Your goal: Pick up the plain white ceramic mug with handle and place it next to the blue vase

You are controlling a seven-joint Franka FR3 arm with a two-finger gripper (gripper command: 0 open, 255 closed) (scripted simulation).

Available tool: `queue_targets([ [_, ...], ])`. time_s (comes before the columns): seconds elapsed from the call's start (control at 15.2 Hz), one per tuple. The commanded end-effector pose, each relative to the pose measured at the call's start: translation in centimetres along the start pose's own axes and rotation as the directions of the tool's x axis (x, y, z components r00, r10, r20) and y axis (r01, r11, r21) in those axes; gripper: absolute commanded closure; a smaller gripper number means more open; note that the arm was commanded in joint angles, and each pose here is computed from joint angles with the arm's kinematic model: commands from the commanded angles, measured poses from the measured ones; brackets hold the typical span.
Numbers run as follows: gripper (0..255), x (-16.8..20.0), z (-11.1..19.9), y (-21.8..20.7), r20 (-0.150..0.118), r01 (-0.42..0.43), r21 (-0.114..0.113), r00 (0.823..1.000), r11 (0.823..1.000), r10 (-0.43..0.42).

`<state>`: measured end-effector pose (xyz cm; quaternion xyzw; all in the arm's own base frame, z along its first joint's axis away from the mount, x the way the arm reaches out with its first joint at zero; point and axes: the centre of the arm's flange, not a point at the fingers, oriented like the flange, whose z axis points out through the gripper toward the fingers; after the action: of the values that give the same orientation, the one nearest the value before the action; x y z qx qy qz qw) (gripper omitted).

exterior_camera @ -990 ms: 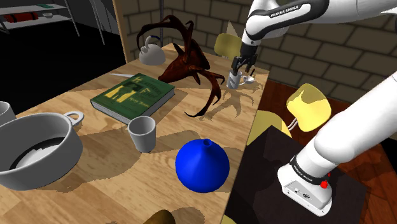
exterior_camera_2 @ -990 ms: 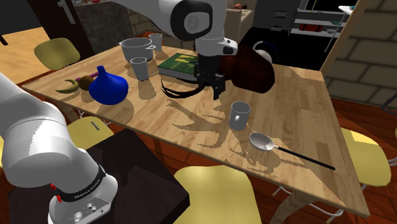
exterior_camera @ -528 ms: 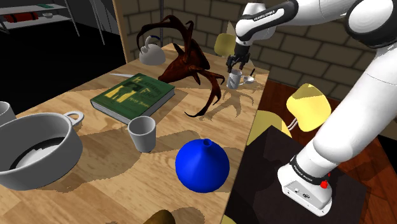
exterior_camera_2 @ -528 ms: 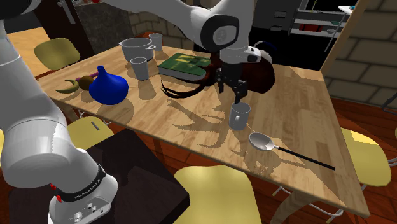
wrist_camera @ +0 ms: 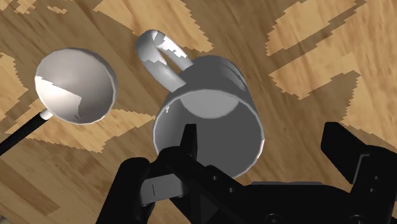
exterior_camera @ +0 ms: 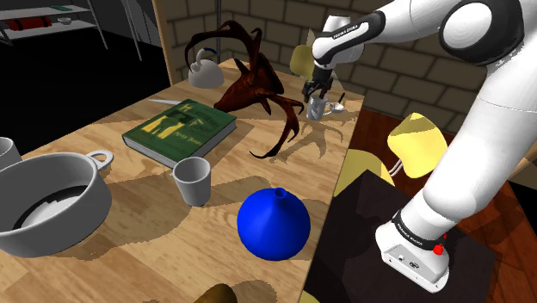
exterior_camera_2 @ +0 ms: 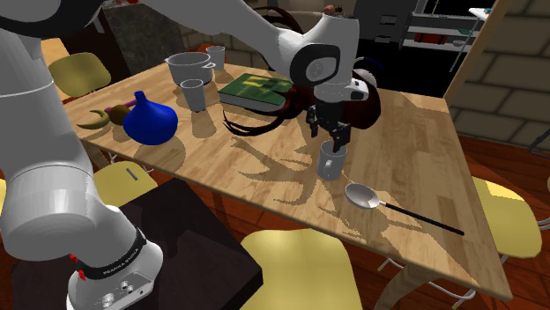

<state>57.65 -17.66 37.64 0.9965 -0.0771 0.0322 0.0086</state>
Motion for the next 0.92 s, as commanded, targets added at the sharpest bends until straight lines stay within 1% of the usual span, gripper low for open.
queue_targets([
  [0.0,0,0.02,1.51,-0.08,-0.001,0.0,0.0,1.0,1.0,0.0],
  [0.53,0,0.02,1.51,-0.08,-0.001,0.0,0.0,1.0,1.0,0.0],
  [0.59,255,0.02,1.51,-0.07,-0.001,0.0,0.0,1.0,1.0,0.0],
  [0.86,255,0.02,1.51,-0.07,-0.001,0.0,0.0,1.0,1.0,0.0],
])
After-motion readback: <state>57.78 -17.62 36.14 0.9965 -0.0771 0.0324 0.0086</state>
